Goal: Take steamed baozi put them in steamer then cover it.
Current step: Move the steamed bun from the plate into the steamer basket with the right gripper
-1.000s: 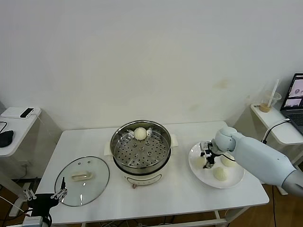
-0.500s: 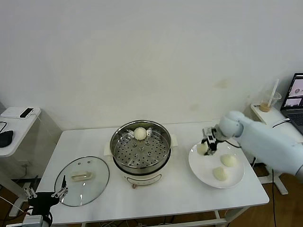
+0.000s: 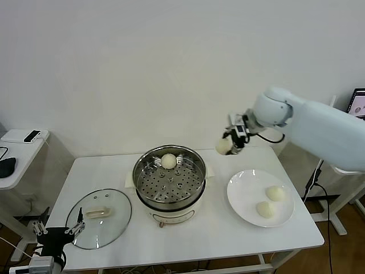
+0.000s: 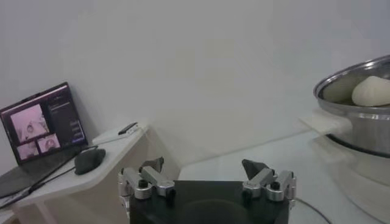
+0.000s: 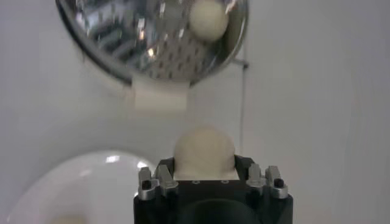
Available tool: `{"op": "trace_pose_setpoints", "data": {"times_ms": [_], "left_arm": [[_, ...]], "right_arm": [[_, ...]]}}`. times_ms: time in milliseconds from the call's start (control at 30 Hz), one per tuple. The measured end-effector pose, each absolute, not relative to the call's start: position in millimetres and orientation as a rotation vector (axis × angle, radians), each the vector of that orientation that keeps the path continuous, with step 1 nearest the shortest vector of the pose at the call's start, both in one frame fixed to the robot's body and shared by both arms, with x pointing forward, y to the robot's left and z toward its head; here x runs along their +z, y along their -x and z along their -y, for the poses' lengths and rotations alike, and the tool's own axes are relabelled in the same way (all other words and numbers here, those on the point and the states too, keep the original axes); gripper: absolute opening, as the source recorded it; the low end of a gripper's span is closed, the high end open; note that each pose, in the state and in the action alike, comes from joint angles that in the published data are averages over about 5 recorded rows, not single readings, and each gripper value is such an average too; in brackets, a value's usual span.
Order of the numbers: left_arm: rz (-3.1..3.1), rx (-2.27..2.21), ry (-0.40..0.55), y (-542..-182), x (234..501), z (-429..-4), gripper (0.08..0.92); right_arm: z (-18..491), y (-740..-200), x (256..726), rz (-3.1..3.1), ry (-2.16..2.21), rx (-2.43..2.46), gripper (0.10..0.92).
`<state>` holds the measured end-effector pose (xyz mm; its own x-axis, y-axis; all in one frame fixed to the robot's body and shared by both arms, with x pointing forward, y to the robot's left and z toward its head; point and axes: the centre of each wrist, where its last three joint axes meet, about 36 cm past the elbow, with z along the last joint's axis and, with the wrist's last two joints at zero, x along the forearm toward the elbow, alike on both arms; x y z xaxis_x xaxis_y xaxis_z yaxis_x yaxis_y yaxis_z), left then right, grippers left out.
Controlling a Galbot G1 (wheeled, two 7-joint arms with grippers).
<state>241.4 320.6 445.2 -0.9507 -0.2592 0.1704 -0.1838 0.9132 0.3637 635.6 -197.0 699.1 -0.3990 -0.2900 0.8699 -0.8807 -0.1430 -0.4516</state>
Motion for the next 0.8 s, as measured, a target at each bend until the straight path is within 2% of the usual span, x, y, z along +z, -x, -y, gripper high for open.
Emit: {"op": "trace_pose_setpoints", "data": {"times_ms": [267, 500, 800], "left_arm": [[2.854, -0.525, -0.352, -241.7, 446.9, -327.3, 0.823], [2.851, -0.52, -0.38, -240.1, 447.7, -330.8, 0.823], [2.855, -0.523, -0.392, -238.9, 450.3, -331.5, 0.823]], "right_arm": [[114.4, -637.1, 696.4, 1.655, -1.424, 1.505, 0.619], [53.1, -642.1, 665.4, 1.632, -1.457, 1.45, 0.619], [-0.1, -647.8, 621.8, 1.616, -1.467, 1.395, 0.619]]}}
